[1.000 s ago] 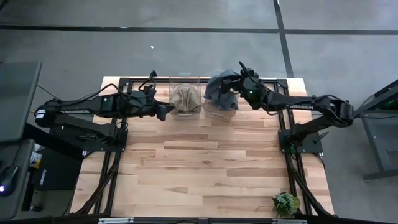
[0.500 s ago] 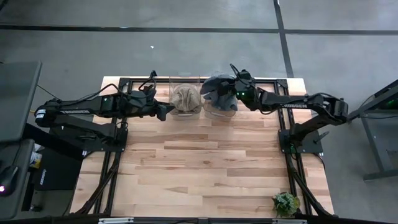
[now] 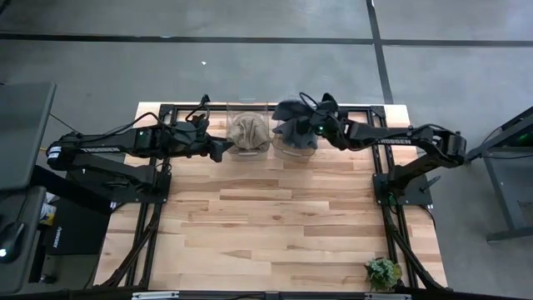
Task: Pick & Place hat
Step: Put the blue cap into the right transparent bin
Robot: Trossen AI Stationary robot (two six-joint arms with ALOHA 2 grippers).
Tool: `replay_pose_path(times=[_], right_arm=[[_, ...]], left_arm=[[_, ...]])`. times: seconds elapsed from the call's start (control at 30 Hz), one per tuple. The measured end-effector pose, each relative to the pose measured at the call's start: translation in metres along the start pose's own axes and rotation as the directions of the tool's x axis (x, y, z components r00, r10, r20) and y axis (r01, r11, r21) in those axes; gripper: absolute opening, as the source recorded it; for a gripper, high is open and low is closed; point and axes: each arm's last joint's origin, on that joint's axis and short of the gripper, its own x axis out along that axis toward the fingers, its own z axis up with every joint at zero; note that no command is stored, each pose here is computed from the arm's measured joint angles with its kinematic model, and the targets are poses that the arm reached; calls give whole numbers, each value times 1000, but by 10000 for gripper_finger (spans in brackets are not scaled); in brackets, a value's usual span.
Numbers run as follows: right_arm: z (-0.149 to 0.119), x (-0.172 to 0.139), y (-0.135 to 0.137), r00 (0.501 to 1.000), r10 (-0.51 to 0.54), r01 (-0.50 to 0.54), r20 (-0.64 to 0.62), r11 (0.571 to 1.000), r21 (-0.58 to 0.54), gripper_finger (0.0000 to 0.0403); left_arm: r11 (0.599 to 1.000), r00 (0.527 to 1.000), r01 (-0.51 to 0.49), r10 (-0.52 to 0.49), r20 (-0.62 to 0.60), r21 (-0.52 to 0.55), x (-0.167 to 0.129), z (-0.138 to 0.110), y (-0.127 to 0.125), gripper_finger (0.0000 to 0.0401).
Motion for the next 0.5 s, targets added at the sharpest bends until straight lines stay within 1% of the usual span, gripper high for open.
replay_pose_path(times=[0.1,0.27,0.5], right_arm=[[1,4,-5,1000,-14,14,-14,999,-35,0],[4,12,-13,997,20,-24,-75,999,-48,0],[16,25,-23,991,103,-116,-84,978,-174,0]], left_arm=[[1000,1000,0,0,0,0,0,0,0,177],[1000,1000,0,0,0,0,0,0,0,177],[1000,1000,2,-2,-1,-1,0,0,0,177]])
